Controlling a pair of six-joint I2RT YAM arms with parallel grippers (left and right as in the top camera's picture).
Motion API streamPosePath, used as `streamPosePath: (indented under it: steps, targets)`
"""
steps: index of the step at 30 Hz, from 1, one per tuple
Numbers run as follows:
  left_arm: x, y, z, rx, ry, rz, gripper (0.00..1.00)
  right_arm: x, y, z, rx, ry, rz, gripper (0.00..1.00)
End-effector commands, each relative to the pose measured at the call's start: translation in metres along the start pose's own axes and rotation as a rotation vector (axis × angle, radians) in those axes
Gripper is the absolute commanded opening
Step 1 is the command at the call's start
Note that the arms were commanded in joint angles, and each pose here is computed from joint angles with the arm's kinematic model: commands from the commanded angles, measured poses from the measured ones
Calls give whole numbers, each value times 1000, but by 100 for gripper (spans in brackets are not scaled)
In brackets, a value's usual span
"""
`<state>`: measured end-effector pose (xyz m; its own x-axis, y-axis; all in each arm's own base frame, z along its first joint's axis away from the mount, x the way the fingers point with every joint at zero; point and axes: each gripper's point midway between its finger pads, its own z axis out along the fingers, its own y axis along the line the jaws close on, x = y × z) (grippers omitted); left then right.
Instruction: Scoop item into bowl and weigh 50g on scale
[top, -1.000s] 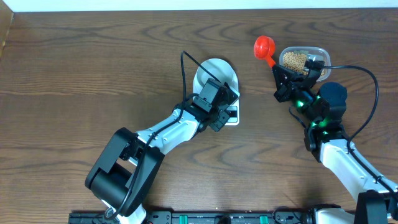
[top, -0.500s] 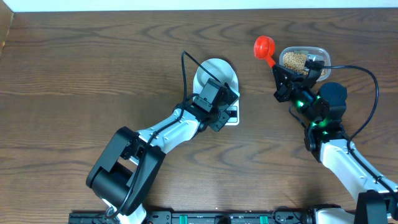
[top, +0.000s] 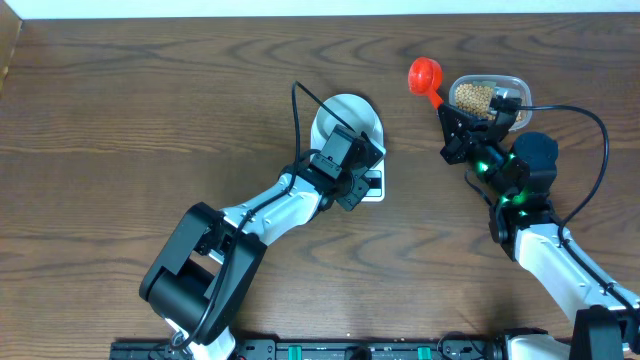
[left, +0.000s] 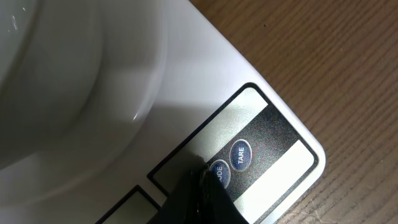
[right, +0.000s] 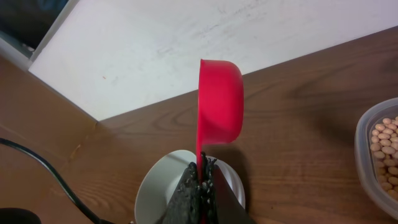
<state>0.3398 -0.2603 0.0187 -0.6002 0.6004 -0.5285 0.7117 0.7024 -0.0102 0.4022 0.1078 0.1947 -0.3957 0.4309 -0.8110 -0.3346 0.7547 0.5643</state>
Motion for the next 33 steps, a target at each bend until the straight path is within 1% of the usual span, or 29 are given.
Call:
streamPosePath:
  steps: [1,8,14,19,26,33]
  targets:
    - [9,4,9,-3,41,3,7,-9,3,1,-9,-20,-31,1]
    - [21,-1,10,13,89,2,7,-9,3,1,-8,-21,-31,1]
    - [-3,-5,-16,8,12,13,7,-17,-2,1,28,-60,-36,1]
    - [-16,-4,-32,1,-36,2,7,-27,-1,0,34,-106,-50,1]
    - [-1,-6,-33,10,26,-11,8,-33,-10,-1,83,-137,-11,1]
    - [-2,-6,-33,9,23,-11,8,-37,-16,-3,118,-161,-9,1]
